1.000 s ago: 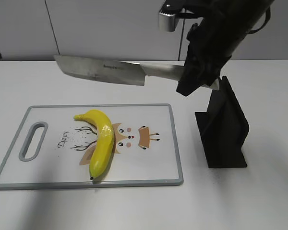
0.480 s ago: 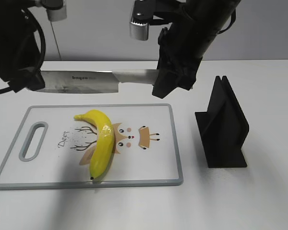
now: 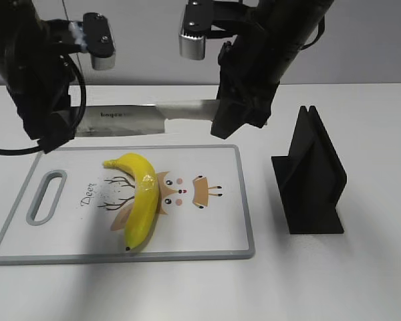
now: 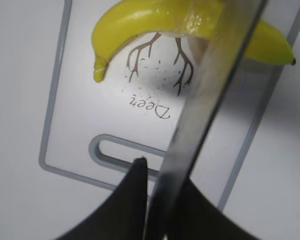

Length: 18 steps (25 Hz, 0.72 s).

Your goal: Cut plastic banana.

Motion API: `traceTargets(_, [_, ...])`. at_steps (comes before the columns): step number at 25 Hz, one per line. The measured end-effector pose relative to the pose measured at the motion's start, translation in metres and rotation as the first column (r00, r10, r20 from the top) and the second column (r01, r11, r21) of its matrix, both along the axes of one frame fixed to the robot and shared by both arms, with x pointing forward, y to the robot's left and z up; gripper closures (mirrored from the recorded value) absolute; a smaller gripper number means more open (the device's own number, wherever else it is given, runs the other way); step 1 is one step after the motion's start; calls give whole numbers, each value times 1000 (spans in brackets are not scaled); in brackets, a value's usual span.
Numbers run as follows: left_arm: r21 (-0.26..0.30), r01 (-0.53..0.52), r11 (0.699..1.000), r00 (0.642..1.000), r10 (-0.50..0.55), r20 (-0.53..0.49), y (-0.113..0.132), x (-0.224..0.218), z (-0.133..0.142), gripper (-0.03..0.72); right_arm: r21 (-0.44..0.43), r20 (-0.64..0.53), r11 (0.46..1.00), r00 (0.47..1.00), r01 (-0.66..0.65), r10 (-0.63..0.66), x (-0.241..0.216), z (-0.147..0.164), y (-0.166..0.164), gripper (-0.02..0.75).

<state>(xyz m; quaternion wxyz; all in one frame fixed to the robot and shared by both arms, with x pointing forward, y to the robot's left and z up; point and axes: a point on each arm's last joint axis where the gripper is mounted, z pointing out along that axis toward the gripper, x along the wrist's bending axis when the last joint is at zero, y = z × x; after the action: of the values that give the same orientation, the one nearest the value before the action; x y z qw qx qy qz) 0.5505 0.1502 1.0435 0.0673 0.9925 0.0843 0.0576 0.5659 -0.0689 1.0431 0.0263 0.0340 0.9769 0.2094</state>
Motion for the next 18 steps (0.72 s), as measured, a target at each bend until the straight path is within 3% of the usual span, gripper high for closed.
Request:
traceTargets(3, [2, 7, 1000, 1000, -7, -23, -2, 2, -7, 656, -19, 8, 1000, 1000, -17, 17, 2, -4, 0, 576])
traceTargets(11, [12, 21, 1000, 999, -21, -26, -6, 12, -25, 671, -70, -20, 997, 1000, -19, 17, 12, -31, 3, 575])
traceTargets(14, [8, 13, 1000, 998, -12, -67, -10, 19, -48, 671, -113, -72, 994, 997, -4, -4, 18, -55, 4, 575])
traceTargets(18, [-10, -22, 1000, 990, 20, -137, -17, 27, -106, 671, -197, -161, 980, 986, 15, -48, 25, -100, 5, 571])
